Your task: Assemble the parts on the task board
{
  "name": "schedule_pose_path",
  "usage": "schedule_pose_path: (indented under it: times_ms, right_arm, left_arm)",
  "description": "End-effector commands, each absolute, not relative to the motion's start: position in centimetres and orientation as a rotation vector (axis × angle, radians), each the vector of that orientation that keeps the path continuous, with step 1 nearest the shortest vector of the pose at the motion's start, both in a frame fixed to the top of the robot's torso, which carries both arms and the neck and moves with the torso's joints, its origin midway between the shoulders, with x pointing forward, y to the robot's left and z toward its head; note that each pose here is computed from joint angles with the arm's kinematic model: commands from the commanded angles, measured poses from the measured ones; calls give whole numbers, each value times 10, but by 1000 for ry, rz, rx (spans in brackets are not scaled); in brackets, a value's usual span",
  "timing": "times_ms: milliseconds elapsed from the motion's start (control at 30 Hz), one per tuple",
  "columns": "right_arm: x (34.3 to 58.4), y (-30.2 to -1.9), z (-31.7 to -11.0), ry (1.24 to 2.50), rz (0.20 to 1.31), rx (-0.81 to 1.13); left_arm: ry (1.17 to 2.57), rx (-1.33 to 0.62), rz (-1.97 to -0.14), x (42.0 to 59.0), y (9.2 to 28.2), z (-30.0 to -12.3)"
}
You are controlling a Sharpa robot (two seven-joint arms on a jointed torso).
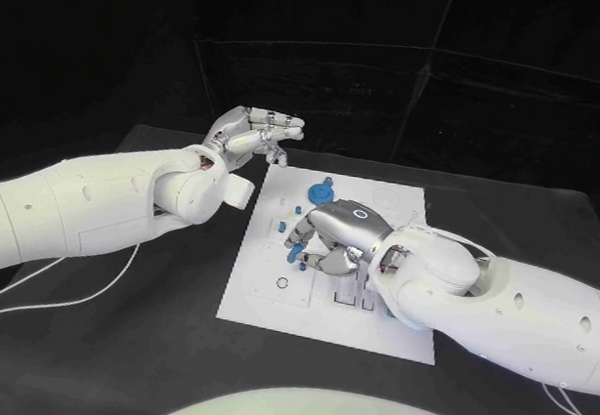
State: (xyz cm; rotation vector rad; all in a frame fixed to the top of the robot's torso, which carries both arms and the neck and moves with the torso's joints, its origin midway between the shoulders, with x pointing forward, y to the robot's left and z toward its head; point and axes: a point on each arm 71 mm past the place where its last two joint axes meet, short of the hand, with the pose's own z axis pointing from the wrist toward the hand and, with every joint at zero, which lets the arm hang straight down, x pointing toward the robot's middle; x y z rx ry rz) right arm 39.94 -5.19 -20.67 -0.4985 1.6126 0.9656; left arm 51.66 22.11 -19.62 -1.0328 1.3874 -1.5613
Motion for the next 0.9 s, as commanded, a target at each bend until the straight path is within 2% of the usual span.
schedule_pose_path:
  times_ms: [33, 367, 900]
  right_arm:
    - [397, -46, -213, 1635, 1005, -546]
    - [394, -37, -229, 1692, 1016, -573]
    - [391, -34, -242, 1724, 984, -600]
  left_arm:
    - [1385, -1028, -1582, 516, 218, -194]
    - [1387, -1026, -1587, 517, 216, -194]
    - [1390, -1027, -1589, 517, 214, -195]
